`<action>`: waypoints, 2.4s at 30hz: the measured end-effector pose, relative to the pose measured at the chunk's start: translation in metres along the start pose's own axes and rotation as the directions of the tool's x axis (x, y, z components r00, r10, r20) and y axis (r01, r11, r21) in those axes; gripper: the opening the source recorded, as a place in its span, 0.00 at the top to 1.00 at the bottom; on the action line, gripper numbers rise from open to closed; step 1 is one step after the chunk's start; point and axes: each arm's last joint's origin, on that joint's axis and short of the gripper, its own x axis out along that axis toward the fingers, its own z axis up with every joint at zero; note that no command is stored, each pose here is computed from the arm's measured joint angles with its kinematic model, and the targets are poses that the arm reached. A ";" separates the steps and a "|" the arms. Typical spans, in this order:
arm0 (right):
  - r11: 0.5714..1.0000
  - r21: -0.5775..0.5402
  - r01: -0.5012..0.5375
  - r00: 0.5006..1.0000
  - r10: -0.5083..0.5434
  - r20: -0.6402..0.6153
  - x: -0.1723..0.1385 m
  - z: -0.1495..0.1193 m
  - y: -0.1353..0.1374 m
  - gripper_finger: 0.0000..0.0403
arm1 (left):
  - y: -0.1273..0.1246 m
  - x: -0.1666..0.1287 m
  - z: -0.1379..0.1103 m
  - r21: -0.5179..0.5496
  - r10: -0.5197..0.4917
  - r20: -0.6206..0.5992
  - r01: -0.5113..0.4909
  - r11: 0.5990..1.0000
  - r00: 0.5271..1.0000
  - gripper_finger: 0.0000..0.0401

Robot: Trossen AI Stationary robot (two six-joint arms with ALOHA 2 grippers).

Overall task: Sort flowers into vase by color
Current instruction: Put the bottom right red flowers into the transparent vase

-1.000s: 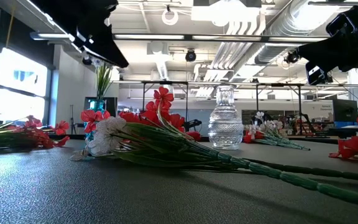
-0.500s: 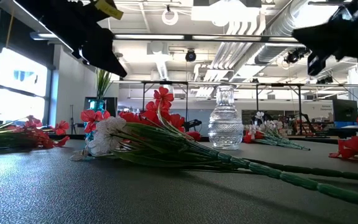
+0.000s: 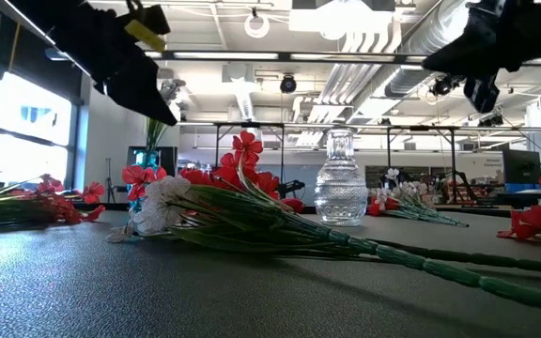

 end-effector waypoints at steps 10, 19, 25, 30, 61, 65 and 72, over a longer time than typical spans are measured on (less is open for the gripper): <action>0.867 0.045 0.496 0.655 -0.340 -0.675 0.019 -0.010 0.055 0.95 | 0.004 0.000 -0.006 -0.036 0.036 -0.039 -0.037 0.999 0.999 0.74; 0.786 0.034 0.617 0.365 -0.248 -0.897 0.024 -0.064 0.098 0.59 | 0.005 0.000 -0.006 -0.040 0.050 -0.031 -0.051 0.998 0.998 0.74; 0.641 0.004 0.768 0.257 -0.301 -0.918 0.018 -0.103 0.110 0.42 | 0.005 0.000 -0.006 -0.040 0.051 -0.030 -0.052 0.998 0.998 0.74; 0.598 -0.036 0.800 0.216 -0.343 -0.914 0.019 -0.132 0.115 0.42 | 0.005 0.000 -0.006 -0.038 0.051 -0.030 -0.052 0.998 0.998 0.74; 0.914 0.103 0.393 0.778 -0.270 -0.568 0.008 -0.090 0.130 0.98 | 0.004 0.000 -0.006 -0.060 0.049 -0.030 -0.051 0.997 0.998 0.74; 0.978 -0.090 0.187 0.967 -0.199 -0.158 0.017 -0.075 0.146 0.99 | 0.004 0.000 -0.006 -0.073 0.045 -0.029 -0.047 0.996 0.999 0.74; 0.930 -0.346 -0.125 0.972 0.185 0.148 0.037 -0.064 0.157 1.00 | 0.003 -0.001 -0.006 -0.076 0.036 -0.023 -0.037 0.996 0.999 0.74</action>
